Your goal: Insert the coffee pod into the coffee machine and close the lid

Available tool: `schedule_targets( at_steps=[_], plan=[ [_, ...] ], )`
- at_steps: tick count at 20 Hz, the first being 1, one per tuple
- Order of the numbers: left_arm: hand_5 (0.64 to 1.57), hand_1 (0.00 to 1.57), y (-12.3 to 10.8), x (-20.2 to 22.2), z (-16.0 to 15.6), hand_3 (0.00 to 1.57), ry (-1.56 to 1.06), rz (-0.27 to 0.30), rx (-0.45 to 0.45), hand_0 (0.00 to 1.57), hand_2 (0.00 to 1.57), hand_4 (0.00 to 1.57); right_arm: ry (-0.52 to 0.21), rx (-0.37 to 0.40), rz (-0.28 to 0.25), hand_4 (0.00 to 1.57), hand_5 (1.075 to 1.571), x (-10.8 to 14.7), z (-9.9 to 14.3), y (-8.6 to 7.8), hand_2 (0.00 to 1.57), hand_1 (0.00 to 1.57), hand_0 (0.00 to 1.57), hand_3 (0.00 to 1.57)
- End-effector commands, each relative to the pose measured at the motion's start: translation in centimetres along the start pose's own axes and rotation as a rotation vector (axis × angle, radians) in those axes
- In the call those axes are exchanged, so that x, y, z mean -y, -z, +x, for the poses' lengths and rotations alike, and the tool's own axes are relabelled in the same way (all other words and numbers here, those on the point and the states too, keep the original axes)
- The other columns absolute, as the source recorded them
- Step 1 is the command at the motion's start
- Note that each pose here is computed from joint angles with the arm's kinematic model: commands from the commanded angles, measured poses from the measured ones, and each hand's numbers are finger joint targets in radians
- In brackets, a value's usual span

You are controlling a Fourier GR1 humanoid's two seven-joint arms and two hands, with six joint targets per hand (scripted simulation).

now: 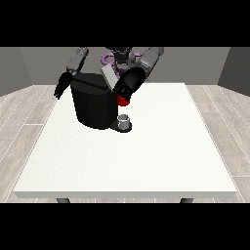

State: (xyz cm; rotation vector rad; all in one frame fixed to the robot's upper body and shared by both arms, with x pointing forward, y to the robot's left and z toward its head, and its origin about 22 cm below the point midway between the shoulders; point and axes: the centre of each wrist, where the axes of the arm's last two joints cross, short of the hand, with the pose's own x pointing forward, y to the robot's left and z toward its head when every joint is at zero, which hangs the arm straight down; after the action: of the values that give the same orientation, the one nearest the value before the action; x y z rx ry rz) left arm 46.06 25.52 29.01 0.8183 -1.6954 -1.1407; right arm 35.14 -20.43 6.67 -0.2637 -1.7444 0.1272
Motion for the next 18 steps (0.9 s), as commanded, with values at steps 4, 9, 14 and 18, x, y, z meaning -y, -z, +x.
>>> schedule_targets(
  at_steps=[4, 9, 14, 18],
  plan=[
    [1.571, 1.27, 0.0, 0.7, 0.3, 0.97, 0.034, 0.047, 0.071, 1.27, 1.24, 0.0, -0.034, 0.007, -0.021, 0.22, 1.571, 1.8, 0.0, 0.8, 0.0, 0.0, 0.0, 0.0],
    [1.571, 1.04, -0.6, -1.1, -0.9, 0.74, 0.109, 0.075, 0.035, 1.04, 1.05, 0.0, -0.034, 0.055, -0.002, 0.16, 1.571, -0.8, 0.7, -0.2, 0.0, 0.0, 0.0, 0.0],
    [1.571, 0.51, -0.4, -1.3, -0.2, 0.6, 0.16, 0.09, 0.057, 0.51, 0.78, 0.0, -0.012, 0.022, -0.02, 0.21, 1.571, 0.0, 1.7, 1.2, 0.0, 0.0, 0.0, 0.0],
    [1.571, 0.0, -0.6, -1.0, -1.1, 0.49, 0.156, 0.069, 0.009, 0.0, 0.62, 0.0, -0.057, -0.005, -0.001, 0.15, 1.571, 0.6, 0.9, 0.6, 0.0, 0.0, 0.0, 0.0]
  ],
)
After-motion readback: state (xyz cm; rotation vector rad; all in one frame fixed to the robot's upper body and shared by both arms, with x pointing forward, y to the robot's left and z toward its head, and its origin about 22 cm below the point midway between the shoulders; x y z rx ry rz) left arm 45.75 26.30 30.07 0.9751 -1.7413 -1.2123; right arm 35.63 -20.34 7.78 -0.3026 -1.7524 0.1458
